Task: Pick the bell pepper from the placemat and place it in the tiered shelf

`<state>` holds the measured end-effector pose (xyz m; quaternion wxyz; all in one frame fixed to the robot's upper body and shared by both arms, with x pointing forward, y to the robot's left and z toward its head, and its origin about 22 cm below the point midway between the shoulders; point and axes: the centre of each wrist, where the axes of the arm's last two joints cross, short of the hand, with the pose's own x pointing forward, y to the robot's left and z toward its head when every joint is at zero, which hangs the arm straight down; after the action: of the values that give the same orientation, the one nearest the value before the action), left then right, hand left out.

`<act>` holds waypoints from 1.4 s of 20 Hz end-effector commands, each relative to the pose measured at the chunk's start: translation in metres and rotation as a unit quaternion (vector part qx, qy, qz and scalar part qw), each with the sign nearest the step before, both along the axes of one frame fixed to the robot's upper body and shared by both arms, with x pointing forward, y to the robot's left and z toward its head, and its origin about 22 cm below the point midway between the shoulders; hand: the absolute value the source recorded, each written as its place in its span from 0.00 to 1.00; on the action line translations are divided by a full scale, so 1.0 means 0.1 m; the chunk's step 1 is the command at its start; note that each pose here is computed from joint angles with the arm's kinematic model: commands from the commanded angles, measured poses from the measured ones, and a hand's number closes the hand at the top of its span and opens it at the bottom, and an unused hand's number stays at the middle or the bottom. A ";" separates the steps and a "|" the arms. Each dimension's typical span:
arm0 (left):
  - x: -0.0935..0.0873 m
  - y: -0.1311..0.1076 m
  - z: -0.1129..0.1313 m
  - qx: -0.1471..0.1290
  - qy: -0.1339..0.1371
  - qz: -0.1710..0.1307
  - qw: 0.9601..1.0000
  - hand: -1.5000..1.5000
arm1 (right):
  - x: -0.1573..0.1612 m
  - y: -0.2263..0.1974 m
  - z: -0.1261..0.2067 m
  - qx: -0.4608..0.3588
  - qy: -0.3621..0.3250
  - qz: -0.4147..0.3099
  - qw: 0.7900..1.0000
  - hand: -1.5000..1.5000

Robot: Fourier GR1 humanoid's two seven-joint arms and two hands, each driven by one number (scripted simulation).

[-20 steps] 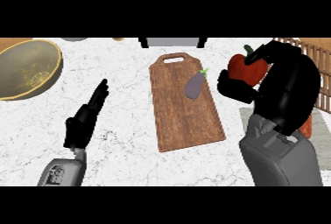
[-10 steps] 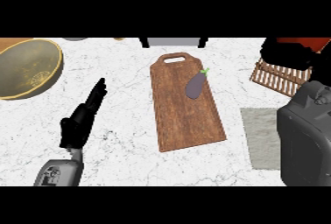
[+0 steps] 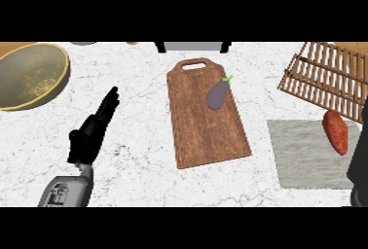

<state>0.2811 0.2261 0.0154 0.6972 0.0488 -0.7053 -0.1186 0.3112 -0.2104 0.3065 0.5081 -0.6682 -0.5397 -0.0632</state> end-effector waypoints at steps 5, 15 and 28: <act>0.04 0.01 0.10 -0.009 -0.002 -0.007 1.000 0.50 | 0.16 -0.47 0.20 -0.013 0.007 -0.041 0.999 1.00; 0.11 -0.12 0.11 0.006 -0.003 -0.012 1.000 0.50 | 0.59 -0.71 0.06 -0.081 0.027 -0.066 0.994 1.00; -0.09 -0.06 -0.06 -0.010 0.000 -0.007 1.000 0.50 | 0.75 -1.38 -0.34 -0.031 -0.103 -0.015 0.994 1.00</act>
<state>0.2826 0.2200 0.0149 0.6947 0.0437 -0.7079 -0.1197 0.3844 -0.3290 0.2756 0.4311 -0.7158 -0.5449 -0.0699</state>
